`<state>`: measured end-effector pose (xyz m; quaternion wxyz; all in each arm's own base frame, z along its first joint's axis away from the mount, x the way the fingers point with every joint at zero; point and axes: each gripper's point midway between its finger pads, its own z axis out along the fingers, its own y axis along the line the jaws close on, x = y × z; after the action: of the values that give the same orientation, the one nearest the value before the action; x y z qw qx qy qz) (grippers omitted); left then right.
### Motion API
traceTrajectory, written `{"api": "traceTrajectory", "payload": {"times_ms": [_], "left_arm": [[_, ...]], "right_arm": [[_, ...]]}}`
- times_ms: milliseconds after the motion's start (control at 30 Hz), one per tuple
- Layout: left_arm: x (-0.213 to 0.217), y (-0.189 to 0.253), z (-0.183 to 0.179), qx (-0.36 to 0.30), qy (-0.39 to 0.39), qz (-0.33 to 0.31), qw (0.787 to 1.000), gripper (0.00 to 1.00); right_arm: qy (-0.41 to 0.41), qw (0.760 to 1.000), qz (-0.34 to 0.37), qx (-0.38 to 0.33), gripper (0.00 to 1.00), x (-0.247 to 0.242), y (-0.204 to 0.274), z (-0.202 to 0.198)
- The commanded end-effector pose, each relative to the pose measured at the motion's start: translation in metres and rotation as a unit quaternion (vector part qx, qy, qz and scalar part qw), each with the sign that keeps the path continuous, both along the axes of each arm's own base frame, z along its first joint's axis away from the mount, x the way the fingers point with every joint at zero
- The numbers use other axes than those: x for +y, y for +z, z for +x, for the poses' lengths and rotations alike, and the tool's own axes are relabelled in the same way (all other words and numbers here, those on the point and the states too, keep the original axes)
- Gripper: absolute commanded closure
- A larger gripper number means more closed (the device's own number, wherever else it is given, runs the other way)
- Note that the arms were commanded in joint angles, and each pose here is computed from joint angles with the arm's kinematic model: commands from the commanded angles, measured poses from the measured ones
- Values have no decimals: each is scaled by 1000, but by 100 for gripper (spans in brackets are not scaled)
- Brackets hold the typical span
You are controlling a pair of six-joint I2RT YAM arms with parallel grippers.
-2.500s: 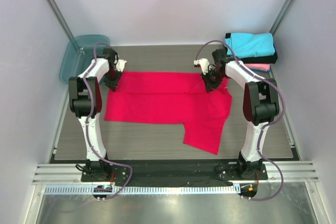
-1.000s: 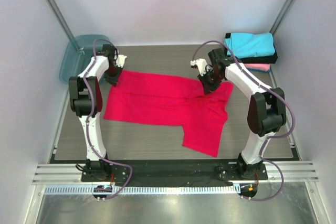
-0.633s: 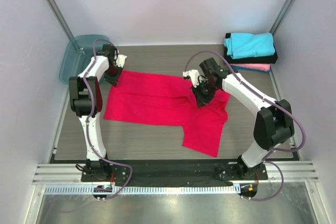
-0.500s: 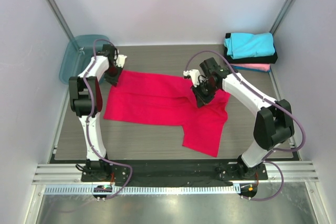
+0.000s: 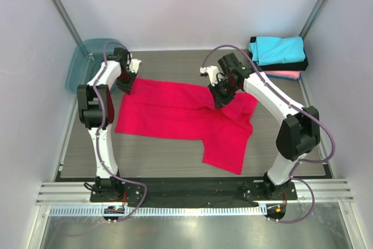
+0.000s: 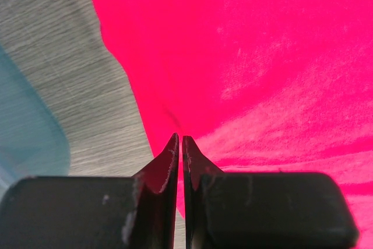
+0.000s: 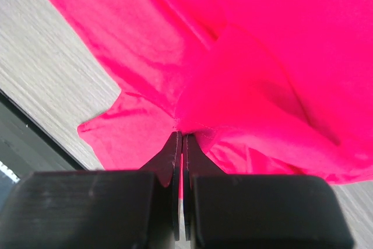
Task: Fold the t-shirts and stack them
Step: Fold the tshirt
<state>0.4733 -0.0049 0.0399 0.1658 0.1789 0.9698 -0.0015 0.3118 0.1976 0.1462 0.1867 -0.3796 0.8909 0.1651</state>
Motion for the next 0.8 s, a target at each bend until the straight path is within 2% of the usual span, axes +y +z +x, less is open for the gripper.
{"api": "traceTrajectory", "payload": {"times_ms": [0, 100, 367, 633, 667, 700, 767], "left_arm": [[-6, 0, 2, 2, -5, -16, 1000, 94], [-8, -2, 1, 4, -7, -20, 1000, 94], [-5, -4, 0, 4, -8, -18, 1000, 94], [-4, 6, 15, -3, -6, -16, 1000, 94], [-4, 6, 15, 1, -8, -15, 1000, 94], [-3, 3, 14, 4, -8, -13, 1000, 94], [-2, 2, 14, 9, -11, -10, 1000, 94]], "right_arm": [[1, 1000, -16, 9, 99, 2, 10, 4], [14, 998, -20, 57, 99, 7, 4, -10], [40, 993, -18, 112, 99, 21, -11, -43], [46, 993, -23, 108, 98, 16, -8, -54], [46, 993, -22, 102, 74, 16, -8, -53], [44, 994, -22, 97, 62, 15, -7, -53], [42, 997, -12, 70, 56, 15, 2, -45]]}}
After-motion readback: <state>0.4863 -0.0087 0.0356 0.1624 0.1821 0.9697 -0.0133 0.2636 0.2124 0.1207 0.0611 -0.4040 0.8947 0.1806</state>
